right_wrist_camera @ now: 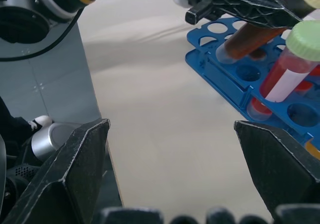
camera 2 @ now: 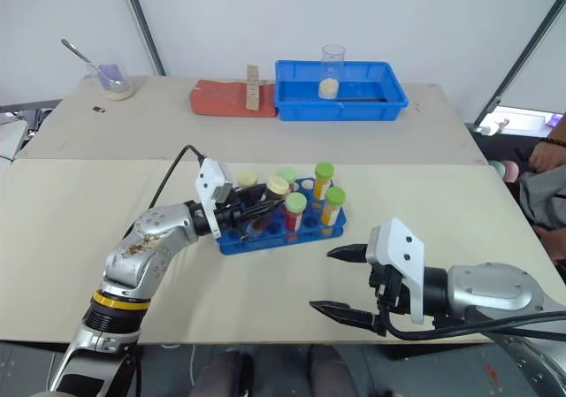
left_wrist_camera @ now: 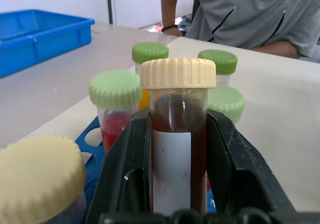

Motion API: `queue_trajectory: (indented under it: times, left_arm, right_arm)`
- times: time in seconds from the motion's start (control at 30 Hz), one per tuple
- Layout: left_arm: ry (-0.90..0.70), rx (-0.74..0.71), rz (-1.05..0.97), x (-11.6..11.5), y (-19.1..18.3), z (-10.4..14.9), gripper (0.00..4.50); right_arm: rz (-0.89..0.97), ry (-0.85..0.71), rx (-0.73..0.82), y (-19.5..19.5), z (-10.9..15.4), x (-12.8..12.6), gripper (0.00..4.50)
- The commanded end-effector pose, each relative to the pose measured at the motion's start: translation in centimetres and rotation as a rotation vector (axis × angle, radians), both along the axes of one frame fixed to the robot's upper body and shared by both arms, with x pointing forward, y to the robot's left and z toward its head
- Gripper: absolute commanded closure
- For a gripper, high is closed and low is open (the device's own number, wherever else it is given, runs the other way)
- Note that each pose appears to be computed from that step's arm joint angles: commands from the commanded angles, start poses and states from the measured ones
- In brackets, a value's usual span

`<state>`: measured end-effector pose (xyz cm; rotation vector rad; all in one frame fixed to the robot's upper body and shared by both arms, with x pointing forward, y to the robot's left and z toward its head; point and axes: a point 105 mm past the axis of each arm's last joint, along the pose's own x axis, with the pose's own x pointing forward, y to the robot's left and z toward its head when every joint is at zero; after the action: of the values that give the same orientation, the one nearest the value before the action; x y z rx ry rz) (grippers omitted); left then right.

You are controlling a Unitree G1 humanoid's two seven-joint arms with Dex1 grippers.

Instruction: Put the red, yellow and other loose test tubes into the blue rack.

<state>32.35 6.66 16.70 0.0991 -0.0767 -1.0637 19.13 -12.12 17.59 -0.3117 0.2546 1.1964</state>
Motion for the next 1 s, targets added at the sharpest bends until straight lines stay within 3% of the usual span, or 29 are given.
queue_trajectory:
  times: [0.03, 0.7, 1.0]
  left_arm:
    - [-0.037, -0.034, 0.019, -0.2, 0.3, 0.5, 3.50]
    - [-0.195, -0.143, 0.220, -0.9, 1.2, -0.5, 3.51]
    - [-0.194, -0.154, 0.253, -1.7, 1.3, -1.3, 3.51]
  right_arm:
    - [0.000, -0.038, -0.011, 0.0, 0.7, -0.1, 0.07]
    - [-0.134, -0.128, 0.012, -0.7, 1.6, 2.3, 0.07]
    - [-0.161, -0.147, 0.027, -0.7, 2.0, 3.0, 0.07]
